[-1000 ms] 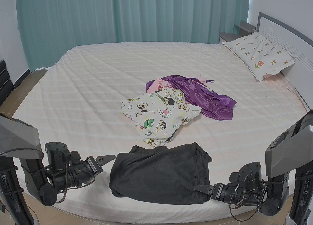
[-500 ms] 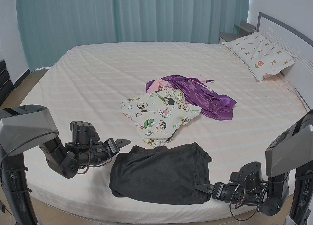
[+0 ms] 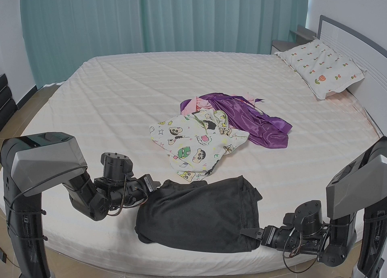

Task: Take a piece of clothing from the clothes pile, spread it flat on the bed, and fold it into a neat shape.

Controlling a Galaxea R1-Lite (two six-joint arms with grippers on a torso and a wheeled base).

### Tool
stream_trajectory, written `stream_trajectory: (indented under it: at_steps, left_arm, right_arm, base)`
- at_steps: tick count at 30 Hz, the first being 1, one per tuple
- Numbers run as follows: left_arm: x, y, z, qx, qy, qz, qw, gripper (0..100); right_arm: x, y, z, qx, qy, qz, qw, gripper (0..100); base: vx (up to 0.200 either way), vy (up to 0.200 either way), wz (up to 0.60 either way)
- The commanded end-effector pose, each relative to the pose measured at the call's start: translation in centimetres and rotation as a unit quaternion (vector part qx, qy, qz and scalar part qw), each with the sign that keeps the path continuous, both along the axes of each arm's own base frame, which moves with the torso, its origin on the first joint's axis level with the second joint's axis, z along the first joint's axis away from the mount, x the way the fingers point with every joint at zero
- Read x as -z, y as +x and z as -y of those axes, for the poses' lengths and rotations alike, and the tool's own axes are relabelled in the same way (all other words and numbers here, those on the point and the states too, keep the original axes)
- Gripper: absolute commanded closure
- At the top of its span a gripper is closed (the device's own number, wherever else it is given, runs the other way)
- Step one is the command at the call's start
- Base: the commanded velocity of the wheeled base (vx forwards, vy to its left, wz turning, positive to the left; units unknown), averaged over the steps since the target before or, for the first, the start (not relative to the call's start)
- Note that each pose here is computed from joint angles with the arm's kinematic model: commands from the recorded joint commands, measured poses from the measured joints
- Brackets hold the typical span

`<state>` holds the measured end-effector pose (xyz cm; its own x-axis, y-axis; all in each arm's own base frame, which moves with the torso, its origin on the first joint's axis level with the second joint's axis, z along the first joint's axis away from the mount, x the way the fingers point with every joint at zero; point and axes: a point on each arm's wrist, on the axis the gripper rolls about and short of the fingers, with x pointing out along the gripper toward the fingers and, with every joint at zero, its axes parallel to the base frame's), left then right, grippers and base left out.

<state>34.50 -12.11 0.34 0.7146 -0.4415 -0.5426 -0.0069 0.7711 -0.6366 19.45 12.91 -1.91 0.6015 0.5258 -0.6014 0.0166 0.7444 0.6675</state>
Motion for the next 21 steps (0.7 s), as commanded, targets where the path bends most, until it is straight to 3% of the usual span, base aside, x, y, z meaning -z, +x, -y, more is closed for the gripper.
stream_trajectory:
  at_steps: [1,10,15,21]
  left_arm:
    - [0.4,0.4,-0.1,-0.018,0.000,-0.002,0.9998,100]
    - [0.1,0.7,-0.7,-0.067,-0.028,-0.007,0.9974,100]
    - [0.0,0.7,-0.9,-0.082,-0.054,0.007,0.9951,100]
    - [0.1,0.7,-1.4,-0.090,-0.058,0.012,0.9942,100]
  right_arm:
    - [0.0,0.0,0.0,-0.001,0.001,0.002,1.0000,0]
    - [-0.3,0.0,0.0,0.001,0.003,0.008,1.0000,0]
    - [-0.5,0.4,0.2,0.031,-0.011,0.026,0.9991,0]
    - [-0.8,0.8,0.7,0.048,-0.008,0.033,0.9983,0]
  base:
    - [0.000,0.000,0.00]
    - [0.000,0.000,0.00]
    - [0.000,0.000,0.00]
    - [0.000,0.000,0.00]
